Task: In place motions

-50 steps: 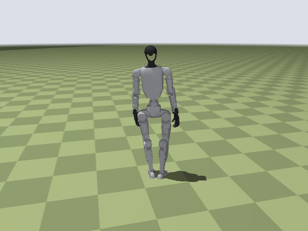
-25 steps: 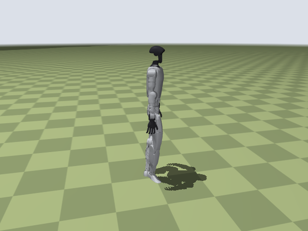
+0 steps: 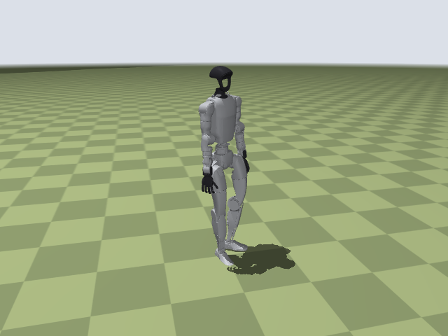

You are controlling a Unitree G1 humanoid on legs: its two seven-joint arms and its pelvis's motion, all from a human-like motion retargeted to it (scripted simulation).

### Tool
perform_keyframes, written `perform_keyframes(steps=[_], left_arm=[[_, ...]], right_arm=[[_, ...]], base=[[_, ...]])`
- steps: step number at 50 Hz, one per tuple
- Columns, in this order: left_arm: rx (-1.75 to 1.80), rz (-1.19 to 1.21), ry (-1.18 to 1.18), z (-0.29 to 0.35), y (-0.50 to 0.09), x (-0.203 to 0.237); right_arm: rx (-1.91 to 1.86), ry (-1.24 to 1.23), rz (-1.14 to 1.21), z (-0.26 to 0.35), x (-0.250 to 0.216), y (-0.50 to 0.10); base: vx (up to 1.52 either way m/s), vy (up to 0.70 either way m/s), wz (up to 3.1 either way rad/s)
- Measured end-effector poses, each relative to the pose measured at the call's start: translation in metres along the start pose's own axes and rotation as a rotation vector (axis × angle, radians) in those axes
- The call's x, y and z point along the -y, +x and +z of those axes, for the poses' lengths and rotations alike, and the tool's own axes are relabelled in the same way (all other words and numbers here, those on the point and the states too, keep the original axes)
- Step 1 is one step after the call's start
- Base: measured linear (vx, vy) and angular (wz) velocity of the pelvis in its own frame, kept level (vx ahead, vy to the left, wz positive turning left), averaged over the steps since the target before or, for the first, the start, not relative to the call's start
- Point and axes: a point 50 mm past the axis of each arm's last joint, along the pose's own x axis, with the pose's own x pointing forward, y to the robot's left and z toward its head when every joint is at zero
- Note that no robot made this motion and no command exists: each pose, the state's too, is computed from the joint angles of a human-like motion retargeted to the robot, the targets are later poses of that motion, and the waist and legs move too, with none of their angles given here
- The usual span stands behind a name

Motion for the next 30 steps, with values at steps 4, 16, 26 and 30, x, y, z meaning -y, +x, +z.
perform_keyframes(steps=[4,16,26,30], left_arm=[[-0.029,-0.043,-0.013,-0.008,0.000,0.009],[-0.076,-0.002,-0.037,-0.025,-0.003,-0.005],[-0.129,0.049,-0.061,-0.041,-0.008,-0.019],[-0.110,0.056,-0.071,-0.029,-0.008,-0.027]], right_arm=[[-0.039,-0.029,-0.002,-0.010,-0.001,0.000],[-0.137,0.026,0.031,-0.039,-0.019,-0.001],[-0.093,0.029,0.014,-0.030,-0.016,0.000],[-0.045,0.041,0.012,-0.018,-0.015,0.001]], base=[[0.21,0.09,0.04],[0.12,0.00,0.24],[0.05,-0.11,1.72],[-0.08,-0.23,2.94]])
